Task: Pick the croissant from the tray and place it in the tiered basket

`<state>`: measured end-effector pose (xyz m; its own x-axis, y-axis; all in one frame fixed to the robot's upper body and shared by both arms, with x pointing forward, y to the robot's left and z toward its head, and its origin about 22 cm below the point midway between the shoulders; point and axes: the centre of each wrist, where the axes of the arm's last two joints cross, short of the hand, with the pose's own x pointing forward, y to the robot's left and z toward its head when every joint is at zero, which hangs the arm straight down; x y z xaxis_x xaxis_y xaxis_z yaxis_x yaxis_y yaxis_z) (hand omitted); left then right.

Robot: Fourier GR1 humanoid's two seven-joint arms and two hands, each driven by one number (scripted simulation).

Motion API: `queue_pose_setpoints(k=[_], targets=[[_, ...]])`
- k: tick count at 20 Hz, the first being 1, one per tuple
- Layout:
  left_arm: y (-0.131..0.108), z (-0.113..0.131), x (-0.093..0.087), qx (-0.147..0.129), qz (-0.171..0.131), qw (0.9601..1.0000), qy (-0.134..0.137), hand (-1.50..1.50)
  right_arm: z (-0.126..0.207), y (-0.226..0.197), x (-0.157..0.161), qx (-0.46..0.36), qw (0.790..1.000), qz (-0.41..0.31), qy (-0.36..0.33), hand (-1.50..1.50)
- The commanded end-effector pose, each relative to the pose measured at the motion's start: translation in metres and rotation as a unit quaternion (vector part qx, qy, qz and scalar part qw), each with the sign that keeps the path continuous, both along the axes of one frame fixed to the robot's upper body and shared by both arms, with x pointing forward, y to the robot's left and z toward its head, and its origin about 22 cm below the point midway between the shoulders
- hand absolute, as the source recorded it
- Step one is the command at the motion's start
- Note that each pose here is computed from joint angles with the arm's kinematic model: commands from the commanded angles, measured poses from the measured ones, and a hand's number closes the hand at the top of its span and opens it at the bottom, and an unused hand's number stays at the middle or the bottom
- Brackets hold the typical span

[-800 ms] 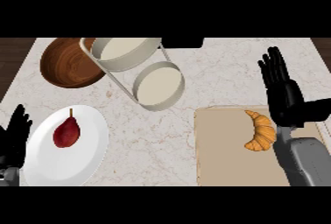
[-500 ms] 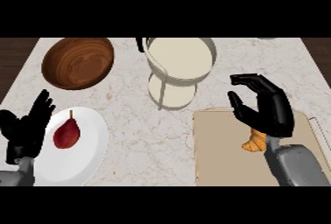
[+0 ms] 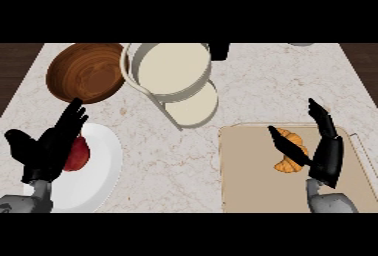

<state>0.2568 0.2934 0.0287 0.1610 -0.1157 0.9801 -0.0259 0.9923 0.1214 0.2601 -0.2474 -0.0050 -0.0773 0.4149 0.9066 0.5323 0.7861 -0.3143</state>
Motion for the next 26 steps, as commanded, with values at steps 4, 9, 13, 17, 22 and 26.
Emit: queue_pose_setpoints(k=[4, 9, 13, 17, 22, 26], targets=[[0.005, 0.016, 0.000, -0.002, -0.017, 0.9998, -0.006, 0.00, 0.015, -0.047, -0.029, -0.191, 0.975, -0.040, 0.102, -1.50], [-0.007, 0.002, 0.000, -0.005, -0.015, 0.9999, 0.000, 0.00, 0.027, -0.063, -0.034, -0.294, 0.917, 0.005, 0.271, -1.50], [-0.004, 0.005, -0.001, 0.001, -0.020, 0.9998, -0.001, 0.00, 0.036, -0.029, -0.041, -0.302, 0.866, 0.068, 0.391, -1.50], [-0.006, 0.011, 0.001, -0.005, -0.035, 0.9994, 0.001, 0.00, 0.090, 0.012, -0.025, -0.306, 0.847, 0.070, 0.430, -1.50], [0.005, 0.009, 0.007, -0.004, -0.026, 0.9996, 0.004, 0.00, 0.102, 0.055, -0.004, -0.288, 0.848, 0.022, 0.444, -1.50], [-0.003, 0.014, -0.001, -0.008, -0.019, 0.9997, -0.009, 0.00, 0.077, 0.073, -0.021, -0.285, 0.844, 0.014, 0.455, -1.50]])
